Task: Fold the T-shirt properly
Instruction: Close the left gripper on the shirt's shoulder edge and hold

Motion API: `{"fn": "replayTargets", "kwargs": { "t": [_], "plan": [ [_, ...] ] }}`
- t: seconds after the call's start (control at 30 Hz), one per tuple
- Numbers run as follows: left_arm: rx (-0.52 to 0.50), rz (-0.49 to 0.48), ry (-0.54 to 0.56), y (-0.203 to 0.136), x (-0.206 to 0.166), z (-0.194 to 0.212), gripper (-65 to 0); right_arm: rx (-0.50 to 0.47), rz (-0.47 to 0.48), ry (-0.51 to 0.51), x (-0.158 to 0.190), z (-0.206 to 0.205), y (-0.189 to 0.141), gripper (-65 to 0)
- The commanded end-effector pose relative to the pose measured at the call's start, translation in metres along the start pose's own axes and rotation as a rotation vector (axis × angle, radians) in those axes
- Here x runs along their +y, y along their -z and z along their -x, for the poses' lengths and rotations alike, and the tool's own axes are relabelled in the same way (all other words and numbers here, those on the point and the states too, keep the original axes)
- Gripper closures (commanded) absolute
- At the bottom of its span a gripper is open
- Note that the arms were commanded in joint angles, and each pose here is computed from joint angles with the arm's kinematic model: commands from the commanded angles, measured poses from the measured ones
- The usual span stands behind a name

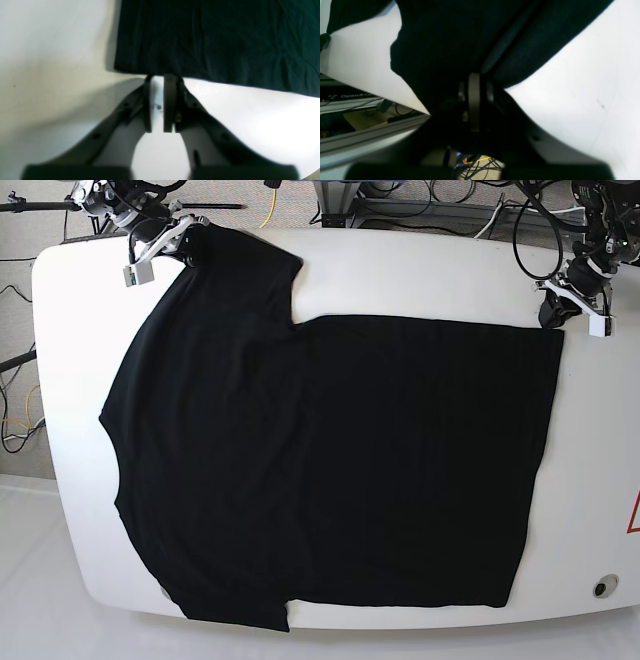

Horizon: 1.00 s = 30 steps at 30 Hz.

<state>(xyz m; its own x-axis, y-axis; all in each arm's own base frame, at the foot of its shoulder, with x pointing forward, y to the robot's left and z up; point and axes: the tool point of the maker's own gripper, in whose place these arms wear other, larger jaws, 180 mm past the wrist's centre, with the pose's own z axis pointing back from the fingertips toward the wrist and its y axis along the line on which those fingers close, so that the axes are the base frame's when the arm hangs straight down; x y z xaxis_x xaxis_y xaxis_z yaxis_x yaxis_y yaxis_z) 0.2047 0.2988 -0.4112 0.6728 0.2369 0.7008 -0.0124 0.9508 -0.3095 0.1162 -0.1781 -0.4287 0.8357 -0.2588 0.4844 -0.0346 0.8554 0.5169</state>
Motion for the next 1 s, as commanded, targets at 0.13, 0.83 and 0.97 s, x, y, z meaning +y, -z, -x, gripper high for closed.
{"fn": "replayTargets", "kwargs": {
  "t": [0.13, 0.83, 0.97],
  "plan": [
    [-0.035, -0.001, 0.027, -0.0029, 0.0026, -0.0154, 0.0, 0.023, 0.018, -0.016, -0.0036, 0.0030, -0.0018, 0.0],
    [-0.016, -0.009, 0.014, -0.0016, 0.0042, -0.0130, 0.0, 0.025, 0.019, -0.020, -0.0034, 0.0033, -0.0014, 0.0],
    [-0.004, -0.007, 0.012, -0.0020, 0.0050, -0.0097, 0.0, 0.025, 0.020, -0.022, -0.0034, 0.0026, -0.0013, 0.0]
  ]
}}
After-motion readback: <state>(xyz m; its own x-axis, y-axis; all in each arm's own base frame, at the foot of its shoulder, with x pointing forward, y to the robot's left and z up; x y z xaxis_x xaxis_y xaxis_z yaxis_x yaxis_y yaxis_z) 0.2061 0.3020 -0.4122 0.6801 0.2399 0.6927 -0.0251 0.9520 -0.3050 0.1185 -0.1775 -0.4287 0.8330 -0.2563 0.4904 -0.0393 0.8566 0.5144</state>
